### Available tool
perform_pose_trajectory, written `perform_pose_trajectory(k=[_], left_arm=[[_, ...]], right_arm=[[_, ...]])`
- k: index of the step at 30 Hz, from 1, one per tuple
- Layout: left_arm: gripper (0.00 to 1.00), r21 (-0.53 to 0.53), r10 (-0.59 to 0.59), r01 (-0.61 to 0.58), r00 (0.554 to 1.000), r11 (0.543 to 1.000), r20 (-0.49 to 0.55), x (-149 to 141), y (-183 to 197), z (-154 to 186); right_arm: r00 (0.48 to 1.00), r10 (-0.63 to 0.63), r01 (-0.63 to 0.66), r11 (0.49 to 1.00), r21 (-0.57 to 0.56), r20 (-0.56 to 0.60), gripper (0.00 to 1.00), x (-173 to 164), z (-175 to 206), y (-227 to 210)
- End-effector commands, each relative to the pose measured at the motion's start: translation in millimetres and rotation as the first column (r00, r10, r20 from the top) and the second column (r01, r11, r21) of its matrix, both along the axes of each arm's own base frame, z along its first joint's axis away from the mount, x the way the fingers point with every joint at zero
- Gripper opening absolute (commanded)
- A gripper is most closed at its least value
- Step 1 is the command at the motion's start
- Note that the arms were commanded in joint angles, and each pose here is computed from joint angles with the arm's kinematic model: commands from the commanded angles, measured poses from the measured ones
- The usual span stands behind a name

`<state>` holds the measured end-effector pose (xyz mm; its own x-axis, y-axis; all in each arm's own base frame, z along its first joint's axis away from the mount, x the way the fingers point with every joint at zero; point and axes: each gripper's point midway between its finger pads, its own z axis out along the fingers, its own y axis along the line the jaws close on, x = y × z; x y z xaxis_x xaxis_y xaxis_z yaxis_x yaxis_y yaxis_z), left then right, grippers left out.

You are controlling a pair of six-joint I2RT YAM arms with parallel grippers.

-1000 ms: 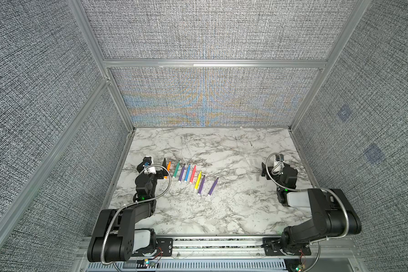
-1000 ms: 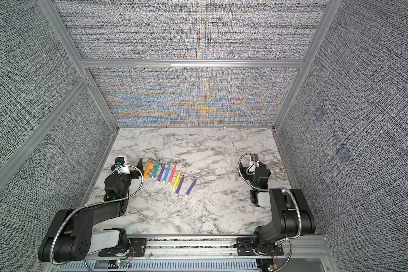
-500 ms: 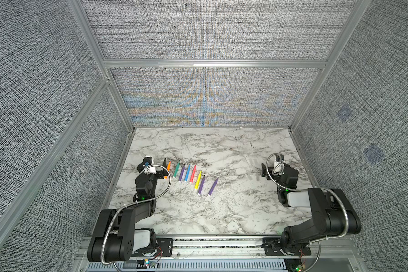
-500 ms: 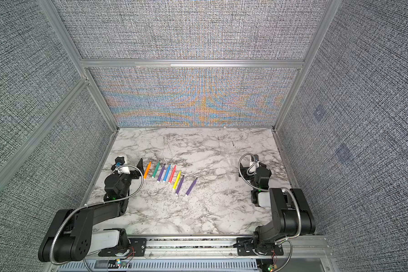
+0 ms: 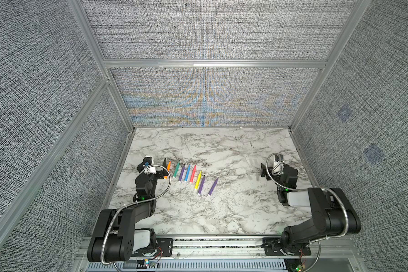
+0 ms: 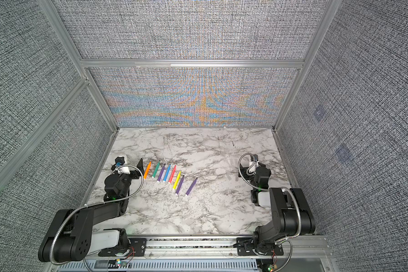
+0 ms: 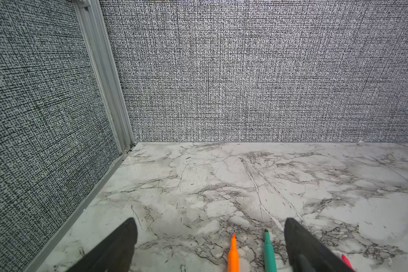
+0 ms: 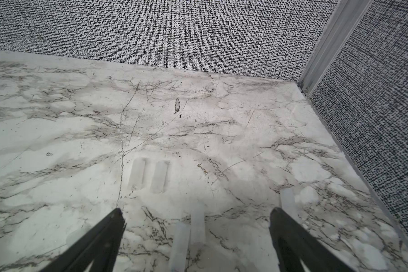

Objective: Remove pen caps from pens
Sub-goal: Reset both arms

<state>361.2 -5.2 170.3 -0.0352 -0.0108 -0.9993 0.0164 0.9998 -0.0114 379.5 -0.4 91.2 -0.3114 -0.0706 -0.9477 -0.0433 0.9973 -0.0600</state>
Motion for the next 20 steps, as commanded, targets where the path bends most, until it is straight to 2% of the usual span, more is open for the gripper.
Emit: perform_pose_trajectory(k=[1, 3, 6, 8, 11, 20], left_arm=[[0.97, -0.006, 0.008, -0.008, 0.999, 1.000, 0.033, -2, 2, 7], [0.97, -0.020, 0.038, -0.037, 0.998, 0.999, 0.041, -4, 7, 7], [0.97, -0.010, 0.018, -0.018, 1.000, 1.000, 0.025, 0, 3, 6], [0.97, -0.006, 0.004, -0.004, 1.000, 1.000, 0.022, 0, 1, 6], [0.97, -0.004, 0.003, -0.003, 1.000, 1.000, 0.022, 0, 0, 6], [0.97, 0.002, 0.001, -0.001, 1.000, 1.000, 0.018, 1, -1, 6]], right_arm=[[0.977, -0.161, 0.155, 0.986, 0.056, 0.139, 0.99, -20, 21, -27], [0.973, -0.155, 0.145, 0.987, 0.072, 0.171, 0.99, -25, 23, -28], [0.997, -0.082, 0.082, 0.997, 0.012, -0.001, 0.99, 9, 6, -13], [0.995, -0.088, 0.090, 0.995, -0.042, 0.052, 0.99, 6, 11, -6], [0.996, -0.088, 0.089, 0.995, -0.037, 0.015, 0.99, 8, 8, -6], [0.996, -0.089, 0.089, 0.995, -0.035, 0.022, 0.99, 7, 8, -7]])
